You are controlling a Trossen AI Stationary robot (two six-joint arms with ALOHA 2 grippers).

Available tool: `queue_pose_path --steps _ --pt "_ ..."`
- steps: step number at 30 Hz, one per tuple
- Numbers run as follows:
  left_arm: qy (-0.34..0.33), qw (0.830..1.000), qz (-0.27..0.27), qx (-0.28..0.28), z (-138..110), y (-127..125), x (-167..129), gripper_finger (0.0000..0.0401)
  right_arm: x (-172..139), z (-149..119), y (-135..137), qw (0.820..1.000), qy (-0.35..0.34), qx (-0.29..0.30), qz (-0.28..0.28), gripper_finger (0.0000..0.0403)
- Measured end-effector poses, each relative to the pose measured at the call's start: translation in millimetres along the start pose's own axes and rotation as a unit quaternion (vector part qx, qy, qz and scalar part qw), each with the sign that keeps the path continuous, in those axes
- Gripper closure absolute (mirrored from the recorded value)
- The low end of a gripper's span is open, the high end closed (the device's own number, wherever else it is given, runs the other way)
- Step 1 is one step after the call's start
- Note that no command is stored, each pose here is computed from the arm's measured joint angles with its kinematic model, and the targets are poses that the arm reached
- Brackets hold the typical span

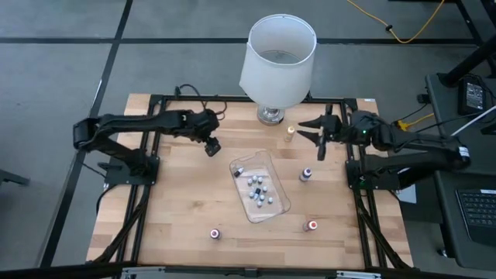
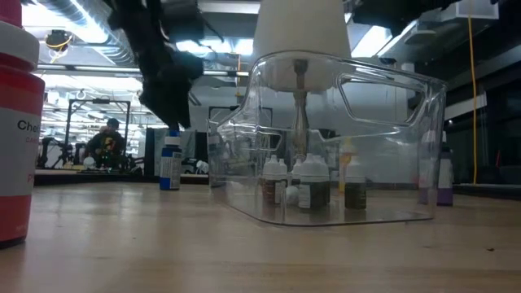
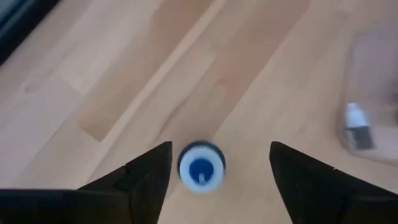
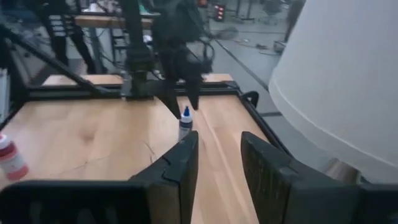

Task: Pick & Place food coloring
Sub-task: Put the big blue food coloring bottle into the transparent bin

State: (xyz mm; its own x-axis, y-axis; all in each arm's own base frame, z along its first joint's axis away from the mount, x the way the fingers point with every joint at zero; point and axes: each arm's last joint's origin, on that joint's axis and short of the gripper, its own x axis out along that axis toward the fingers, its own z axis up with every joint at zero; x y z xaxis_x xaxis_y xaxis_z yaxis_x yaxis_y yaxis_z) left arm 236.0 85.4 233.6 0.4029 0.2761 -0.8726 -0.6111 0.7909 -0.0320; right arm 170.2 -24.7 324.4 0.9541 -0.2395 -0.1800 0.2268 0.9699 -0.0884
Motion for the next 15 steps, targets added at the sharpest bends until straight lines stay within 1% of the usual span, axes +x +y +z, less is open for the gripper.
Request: queue_pose_path --steps 3,8,12,15 --pt "0.019 1.0 0.021 0.002 1.1 -1.9 18.1 0.0136 -2.5 0.6 -4.7 1.0 -0.006 -0.015 0.016 0.028" --pt "0.054 0.997 0.052 -0.017 0.6 1.9 44.6 0.0136 -2.5 0.3 -10.4 0.999 -0.007 -0.017 0.028 0.028" --pt "0.066 0.995 0.06 -0.043 0.3 5.1 52.7 0.0138 -2.4 0.1 -12.3 0.999 -0.008 -0.016 0.035 0.028" --pt "0.06 0.995 0.06 -0.056 1.1 4.9 52.6 0.0156 -2.4 0.0 -12.4 0.999 -0.007 -0.016 0.035 0.028"
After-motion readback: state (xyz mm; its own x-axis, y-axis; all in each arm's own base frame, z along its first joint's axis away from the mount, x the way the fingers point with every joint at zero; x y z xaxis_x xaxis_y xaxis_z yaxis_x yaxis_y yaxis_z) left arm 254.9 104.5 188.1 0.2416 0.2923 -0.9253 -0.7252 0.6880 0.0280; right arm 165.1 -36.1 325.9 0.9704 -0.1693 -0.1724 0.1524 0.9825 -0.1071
